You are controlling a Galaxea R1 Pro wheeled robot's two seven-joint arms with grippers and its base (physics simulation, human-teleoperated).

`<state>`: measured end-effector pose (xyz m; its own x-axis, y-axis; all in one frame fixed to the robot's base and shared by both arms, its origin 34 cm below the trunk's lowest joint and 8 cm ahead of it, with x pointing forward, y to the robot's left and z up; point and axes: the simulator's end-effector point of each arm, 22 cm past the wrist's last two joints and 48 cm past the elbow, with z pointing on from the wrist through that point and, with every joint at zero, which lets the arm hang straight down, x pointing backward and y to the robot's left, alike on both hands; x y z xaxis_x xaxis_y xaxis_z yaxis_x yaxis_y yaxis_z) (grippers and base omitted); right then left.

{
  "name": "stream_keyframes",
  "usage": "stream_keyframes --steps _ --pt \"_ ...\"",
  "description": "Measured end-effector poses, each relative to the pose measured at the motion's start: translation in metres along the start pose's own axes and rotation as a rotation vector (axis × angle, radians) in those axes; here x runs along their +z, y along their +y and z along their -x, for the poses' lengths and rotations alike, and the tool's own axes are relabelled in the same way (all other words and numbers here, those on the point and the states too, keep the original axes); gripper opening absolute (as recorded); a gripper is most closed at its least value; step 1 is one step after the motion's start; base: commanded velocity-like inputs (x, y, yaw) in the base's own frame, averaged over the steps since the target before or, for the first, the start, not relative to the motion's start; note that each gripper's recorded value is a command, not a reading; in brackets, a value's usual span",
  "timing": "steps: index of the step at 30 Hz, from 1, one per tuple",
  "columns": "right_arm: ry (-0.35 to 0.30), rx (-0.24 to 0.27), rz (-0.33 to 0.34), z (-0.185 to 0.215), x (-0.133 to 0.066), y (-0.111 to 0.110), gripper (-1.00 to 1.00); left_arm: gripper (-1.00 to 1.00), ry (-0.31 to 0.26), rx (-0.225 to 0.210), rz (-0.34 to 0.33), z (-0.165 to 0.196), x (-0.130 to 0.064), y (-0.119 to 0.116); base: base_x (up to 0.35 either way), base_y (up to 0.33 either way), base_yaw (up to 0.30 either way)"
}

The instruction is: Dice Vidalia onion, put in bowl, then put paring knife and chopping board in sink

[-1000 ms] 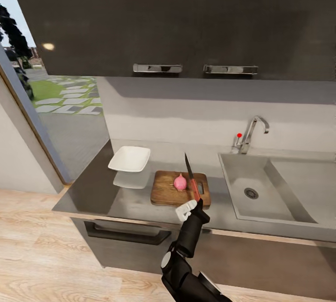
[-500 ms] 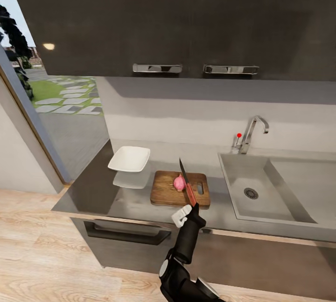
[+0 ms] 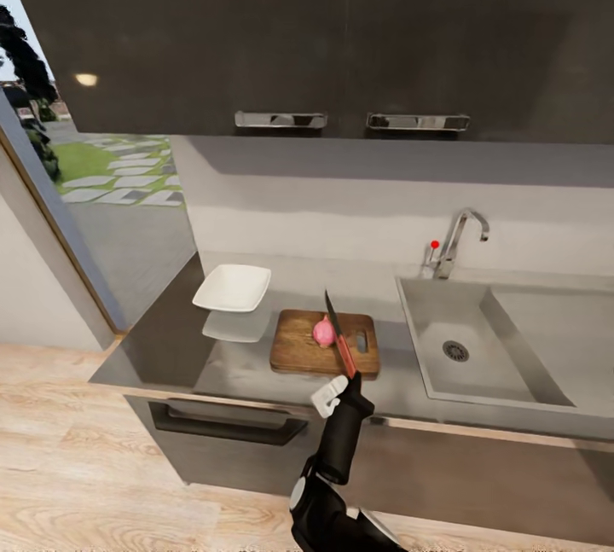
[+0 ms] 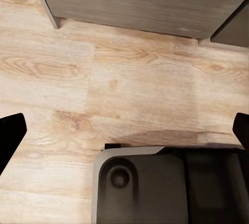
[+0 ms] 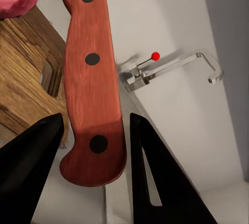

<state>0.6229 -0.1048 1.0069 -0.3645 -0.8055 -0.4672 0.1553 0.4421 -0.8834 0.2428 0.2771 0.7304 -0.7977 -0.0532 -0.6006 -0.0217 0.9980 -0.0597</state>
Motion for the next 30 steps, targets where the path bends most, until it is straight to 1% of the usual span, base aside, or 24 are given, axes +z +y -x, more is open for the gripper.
stream_keyframes --steps 7,15,22,24,25,26,27,28,30 --pt "-0.013 -0.008 0.014 0.002 -0.004 0.007 -1.00 1.00 0.011 0.000 0.001 -0.003 -0.001 0.000 0.010 -0.003 0.000" --pt "-0.010 -0.014 0.025 0.000 -0.004 0.013 -1.00 1.00 0.022 -0.001 0.001 -0.006 -0.001 0.000 0.154 0.000 0.000" --pt "-0.009 -0.013 0.026 0.000 -0.004 0.013 -1.00 1.00 0.027 -0.003 0.001 -0.008 -0.001 -0.001 0.025 0.000 0.000" --pt "-0.004 -0.024 0.026 0.000 -0.004 0.013 -1.00 1.00 0.024 -0.003 0.000 -0.006 -0.001 -0.001 0.002 0.000 0.000" --pt "0.002 -0.039 0.025 -0.001 -0.004 0.012 -1.00 1.00 0.023 -0.003 -0.001 -0.006 -0.001 -0.001 0.001 0.000 0.000" --pt "0.012 -0.060 0.023 -0.002 -0.004 0.010 -1.00 1.00 0.023 -0.003 -0.001 -0.005 -0.001 -0.001 0.000 0.000 0.000" --pt "0.033 -0.102 0.021 -0.002 -0.004 0.006 -1.00 1.00 0.023 -0.003 -0.001 -0.006 -0.001 -0.001 0.000 0.000 0.000" --pt "0.042 -0.116 0.024 -0.002 -0.005 0.004 -1.00 1.00 0.023 -0.003 -0.001 -0.006 -0.001 -0.001 0.000 0.000 0.000" --pt "0.052 -0.119 0.036 0.001 -0.005 0.001 -1.00 1.00 0.024 -0.003 0.000 -0.006 -0.001 -0.001 0.000 0.000 0.000"
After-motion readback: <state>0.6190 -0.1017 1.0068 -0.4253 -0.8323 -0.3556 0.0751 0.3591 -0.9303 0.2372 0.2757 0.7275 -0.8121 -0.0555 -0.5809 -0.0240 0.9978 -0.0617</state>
